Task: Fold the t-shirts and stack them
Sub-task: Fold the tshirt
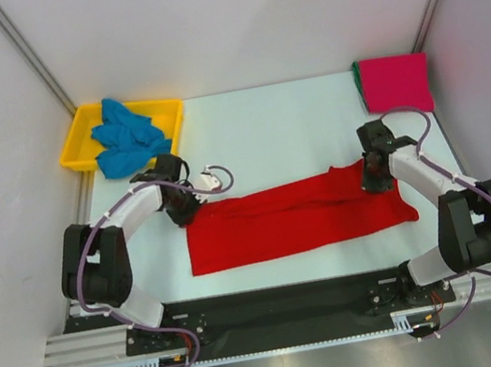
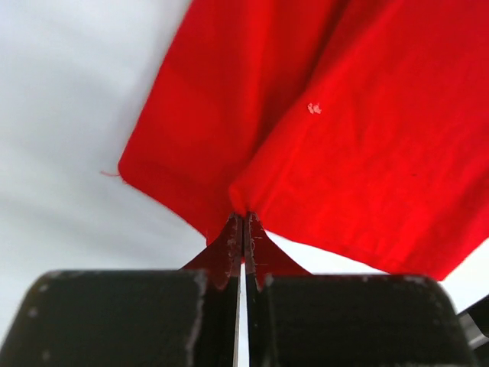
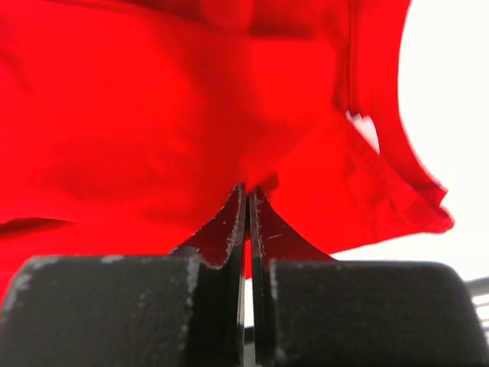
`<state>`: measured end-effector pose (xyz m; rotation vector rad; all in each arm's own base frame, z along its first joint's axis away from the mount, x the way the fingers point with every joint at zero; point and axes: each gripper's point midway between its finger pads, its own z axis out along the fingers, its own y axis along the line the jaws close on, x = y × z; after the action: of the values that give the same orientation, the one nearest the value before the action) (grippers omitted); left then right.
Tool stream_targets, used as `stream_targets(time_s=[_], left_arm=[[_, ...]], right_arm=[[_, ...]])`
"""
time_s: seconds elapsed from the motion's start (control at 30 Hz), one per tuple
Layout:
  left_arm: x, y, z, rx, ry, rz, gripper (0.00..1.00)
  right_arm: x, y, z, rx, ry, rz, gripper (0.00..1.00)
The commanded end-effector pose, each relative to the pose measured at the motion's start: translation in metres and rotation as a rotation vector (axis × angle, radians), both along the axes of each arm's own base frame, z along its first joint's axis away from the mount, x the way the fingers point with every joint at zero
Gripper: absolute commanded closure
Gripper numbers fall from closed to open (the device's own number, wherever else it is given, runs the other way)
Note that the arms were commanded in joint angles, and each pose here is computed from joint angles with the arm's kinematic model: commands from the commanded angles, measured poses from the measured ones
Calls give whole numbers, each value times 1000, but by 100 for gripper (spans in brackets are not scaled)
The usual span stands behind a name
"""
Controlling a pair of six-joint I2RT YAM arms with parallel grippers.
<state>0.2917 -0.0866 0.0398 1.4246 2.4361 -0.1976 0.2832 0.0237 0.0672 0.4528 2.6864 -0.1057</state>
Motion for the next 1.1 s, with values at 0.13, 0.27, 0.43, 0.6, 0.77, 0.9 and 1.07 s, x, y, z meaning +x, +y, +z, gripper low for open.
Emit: stream_targets(time_s=[0.13,0.27,0.43,0.6,0.77,0.9,1.07], left_arm=[[1,-20,19,-52,-68,-90,100],[38,-20,33,-29,-193,-4,100],[95,-21,75,-14,-356,85,100],[71,-34,69,-57,-285,-2,99],[17,-32,23,-27,-150,-74,99],[-4,-21,7,10,-98,-105,100],[-36,-16,1,18,19,-203,98]], right_arm=[[5,-19,3,12,-60,-137,100],[33,-38,20,20,-123,-186,100],[58,-71,49,16,-187,-247,100],[41,-68,46,15,-162,-254,100],[-2,-48,5,107,-92,-286,100],[-19,-39,-17,151,-36,-315,100],[-21,-38,-23,155,-14,-319,100]])
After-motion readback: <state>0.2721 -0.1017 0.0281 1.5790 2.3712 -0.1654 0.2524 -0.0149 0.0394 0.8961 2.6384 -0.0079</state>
